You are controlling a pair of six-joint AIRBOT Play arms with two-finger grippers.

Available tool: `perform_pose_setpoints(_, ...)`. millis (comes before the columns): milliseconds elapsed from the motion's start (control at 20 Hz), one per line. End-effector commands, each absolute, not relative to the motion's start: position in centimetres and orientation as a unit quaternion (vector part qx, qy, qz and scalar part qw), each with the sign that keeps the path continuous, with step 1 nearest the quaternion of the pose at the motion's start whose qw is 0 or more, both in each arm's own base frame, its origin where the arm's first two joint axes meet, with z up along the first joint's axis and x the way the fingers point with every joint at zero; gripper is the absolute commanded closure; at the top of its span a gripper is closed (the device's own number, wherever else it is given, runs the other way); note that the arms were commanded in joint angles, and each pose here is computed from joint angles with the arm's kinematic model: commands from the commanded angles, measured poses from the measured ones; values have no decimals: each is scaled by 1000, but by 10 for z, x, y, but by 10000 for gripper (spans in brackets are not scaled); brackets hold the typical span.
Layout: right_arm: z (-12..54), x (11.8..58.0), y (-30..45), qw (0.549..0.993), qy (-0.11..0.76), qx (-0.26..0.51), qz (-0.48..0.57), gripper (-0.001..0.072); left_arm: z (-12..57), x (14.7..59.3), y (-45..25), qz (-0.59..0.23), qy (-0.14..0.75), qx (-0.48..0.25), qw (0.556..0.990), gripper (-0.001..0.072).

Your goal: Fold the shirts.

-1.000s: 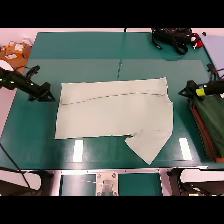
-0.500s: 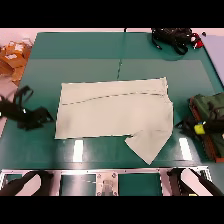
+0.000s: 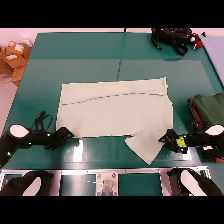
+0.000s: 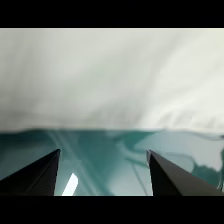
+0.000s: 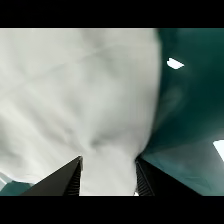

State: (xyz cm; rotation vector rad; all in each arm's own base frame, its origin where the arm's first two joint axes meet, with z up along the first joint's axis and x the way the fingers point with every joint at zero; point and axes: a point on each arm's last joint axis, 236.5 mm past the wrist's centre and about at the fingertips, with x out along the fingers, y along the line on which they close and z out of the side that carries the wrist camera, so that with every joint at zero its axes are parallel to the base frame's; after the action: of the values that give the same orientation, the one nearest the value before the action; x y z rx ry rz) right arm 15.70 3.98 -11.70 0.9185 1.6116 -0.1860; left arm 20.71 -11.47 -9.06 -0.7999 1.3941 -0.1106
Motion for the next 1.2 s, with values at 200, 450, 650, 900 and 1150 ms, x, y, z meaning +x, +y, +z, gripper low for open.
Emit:
perform_pose_setpoints(200,-130,163,49,604,698,379,-68,281,-107,253,-114,0,548,-384,743,232)
perform_pose_setpoints(450,-117,166,51,610,707,357,-29,698,-85,265,-117,-41,555,-331,762,688)
perform_pose_setpoints(650,-99,171,36,611,721,326,-34,699,-73,244,-93,-37,627,-211,749,688)
perform_pose_setpoints(900,-79,151,18,578,761,287,-60,700,-57,208,-87,-72,696,-139,701,688)
perform_pose_setpoints(1150,-30,203,9,650,701,288,-49,700,-36,233,-89,-99,665,-116,731,688)
